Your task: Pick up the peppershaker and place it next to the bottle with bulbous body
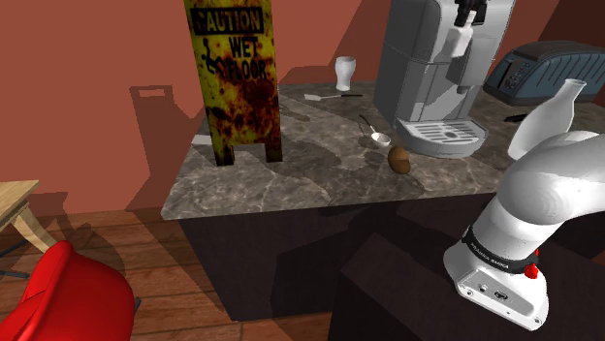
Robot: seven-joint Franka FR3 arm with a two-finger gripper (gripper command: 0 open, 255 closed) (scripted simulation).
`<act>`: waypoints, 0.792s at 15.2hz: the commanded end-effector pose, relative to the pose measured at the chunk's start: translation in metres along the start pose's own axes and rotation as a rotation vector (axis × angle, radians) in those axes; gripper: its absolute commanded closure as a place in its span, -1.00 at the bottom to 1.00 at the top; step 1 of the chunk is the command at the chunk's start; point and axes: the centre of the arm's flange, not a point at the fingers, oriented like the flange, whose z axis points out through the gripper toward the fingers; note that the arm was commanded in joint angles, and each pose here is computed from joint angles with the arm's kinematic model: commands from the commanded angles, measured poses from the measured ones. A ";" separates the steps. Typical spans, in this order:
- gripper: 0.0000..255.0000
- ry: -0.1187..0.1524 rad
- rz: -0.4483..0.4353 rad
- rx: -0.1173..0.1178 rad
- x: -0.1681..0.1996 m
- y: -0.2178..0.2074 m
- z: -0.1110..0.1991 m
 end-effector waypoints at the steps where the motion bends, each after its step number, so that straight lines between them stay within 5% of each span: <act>1: 1.00 -0.001 -0.001 0.000 -0.017 0.018 -0.001; 12: 1.00 -0.001 -0.001 0.000 -0.112 0.128 -0.002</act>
